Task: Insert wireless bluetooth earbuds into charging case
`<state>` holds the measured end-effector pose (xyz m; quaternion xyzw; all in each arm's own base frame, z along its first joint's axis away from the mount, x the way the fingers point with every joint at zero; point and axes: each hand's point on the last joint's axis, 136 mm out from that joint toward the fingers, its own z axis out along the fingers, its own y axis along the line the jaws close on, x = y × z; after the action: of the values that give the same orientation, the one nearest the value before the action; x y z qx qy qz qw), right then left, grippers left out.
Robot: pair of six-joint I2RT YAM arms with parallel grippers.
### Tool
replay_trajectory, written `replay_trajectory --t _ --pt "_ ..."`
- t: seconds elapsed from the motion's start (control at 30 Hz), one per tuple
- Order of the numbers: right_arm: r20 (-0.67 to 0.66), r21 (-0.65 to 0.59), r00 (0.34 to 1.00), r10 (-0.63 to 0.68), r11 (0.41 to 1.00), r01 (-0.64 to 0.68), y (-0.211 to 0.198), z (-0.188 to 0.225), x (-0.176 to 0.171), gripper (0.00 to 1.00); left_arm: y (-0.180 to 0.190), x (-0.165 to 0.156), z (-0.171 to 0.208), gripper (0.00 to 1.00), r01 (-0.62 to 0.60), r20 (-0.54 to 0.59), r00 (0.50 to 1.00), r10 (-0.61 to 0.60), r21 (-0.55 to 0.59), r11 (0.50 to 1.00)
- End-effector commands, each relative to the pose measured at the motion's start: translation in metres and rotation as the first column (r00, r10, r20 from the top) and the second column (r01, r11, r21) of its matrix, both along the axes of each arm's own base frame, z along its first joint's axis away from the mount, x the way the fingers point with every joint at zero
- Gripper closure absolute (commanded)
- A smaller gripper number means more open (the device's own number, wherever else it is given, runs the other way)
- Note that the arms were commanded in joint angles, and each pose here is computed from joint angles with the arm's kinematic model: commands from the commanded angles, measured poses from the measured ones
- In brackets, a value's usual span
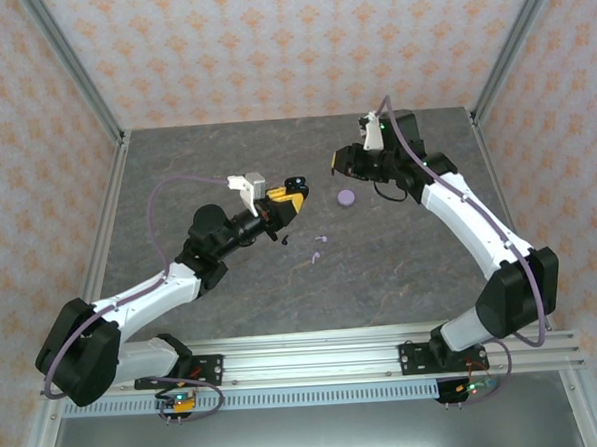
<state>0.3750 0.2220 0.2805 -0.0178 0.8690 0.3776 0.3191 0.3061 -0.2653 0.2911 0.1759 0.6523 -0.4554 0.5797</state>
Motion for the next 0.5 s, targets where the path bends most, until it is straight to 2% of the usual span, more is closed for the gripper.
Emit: replay_trajectory --t 0.0,0.27,0.47 --pt "0.141 0.088 0.989 0.045 0.994 -0.058 0.011 0.058 -0.011 0.82 0.0 0.0 0.013 0.99 -0.004 0.078 0.997 0.004 -0.007 1.0" --pt "0.232 0.118 0.967 0.102 0.984 -0.132 0.032 0.092 -0.03 0.82 -0.006 0.002 0.015 0.99 0.004 0.08 0.997 -0.003 -0.008 1.0" --pt "0.251 0.127 0.958 0.139 0.976 -0.175 0.049 0.097 -0.038 0.81 -0.009 0.005 0.017 0.99 0.0 0.079 0.997 0.001 -0.011 1.0"
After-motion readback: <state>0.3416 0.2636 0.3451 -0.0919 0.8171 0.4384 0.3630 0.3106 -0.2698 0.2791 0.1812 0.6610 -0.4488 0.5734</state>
